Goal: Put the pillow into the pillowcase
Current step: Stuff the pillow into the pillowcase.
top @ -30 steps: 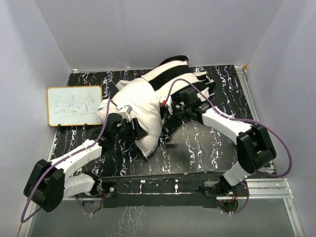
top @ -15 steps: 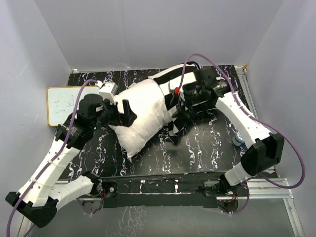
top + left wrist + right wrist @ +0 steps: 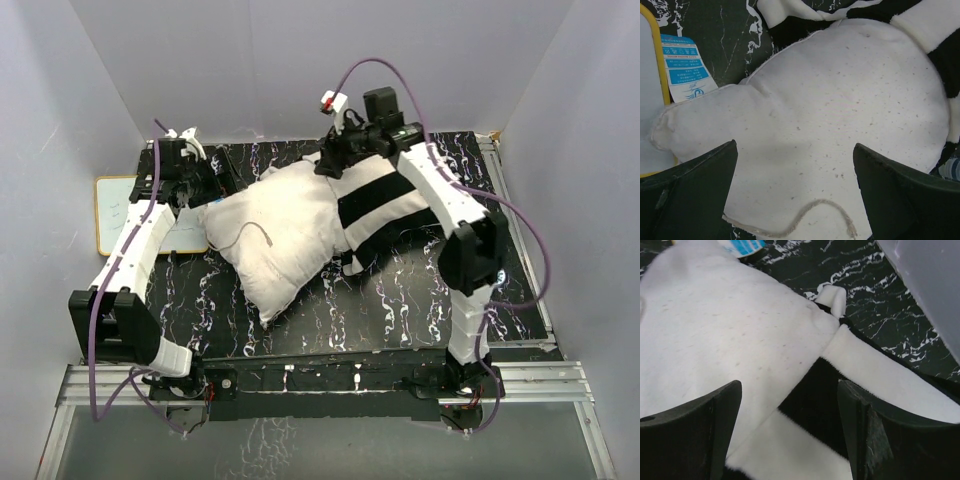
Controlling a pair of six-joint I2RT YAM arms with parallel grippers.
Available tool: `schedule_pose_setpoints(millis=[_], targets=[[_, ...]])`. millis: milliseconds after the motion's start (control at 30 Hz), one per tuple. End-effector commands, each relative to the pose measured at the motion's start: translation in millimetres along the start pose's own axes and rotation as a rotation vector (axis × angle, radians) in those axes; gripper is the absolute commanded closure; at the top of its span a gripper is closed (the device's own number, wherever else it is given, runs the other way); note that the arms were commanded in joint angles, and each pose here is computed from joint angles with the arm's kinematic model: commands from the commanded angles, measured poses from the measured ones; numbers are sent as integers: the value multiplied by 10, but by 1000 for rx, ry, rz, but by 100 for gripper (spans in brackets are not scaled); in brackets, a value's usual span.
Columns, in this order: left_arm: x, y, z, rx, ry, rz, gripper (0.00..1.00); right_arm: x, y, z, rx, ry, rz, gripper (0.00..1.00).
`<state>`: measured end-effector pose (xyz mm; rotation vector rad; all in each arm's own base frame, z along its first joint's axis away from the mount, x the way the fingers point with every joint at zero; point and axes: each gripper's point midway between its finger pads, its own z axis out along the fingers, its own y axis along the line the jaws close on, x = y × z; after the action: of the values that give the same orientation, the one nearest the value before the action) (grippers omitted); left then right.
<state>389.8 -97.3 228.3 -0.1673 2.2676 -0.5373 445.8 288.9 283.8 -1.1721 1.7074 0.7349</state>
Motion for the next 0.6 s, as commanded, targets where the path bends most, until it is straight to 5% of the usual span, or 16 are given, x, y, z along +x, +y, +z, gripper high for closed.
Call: schedule_pose_setpoints(millis=[0,100,267,400,467,567], targets=[[-62,-199,-25,135,-3,-23,3,220,-307,415,138,66,130,23],[193,-168,181,176,105,-39,3,531,-522,483,236,139,131,33],[525,-181,432,248,226,-70,3,694,-453,425,238,169,102,83],[765,-401,600,311,313,-35,8,513,175,346,-56,67,80,92],[866,-582,640,380,353,-10,21,427,551,228,-223,2,49,92],[932,-815,621,491,378,4,57,595,883,58,-320,-12,-12,92]])
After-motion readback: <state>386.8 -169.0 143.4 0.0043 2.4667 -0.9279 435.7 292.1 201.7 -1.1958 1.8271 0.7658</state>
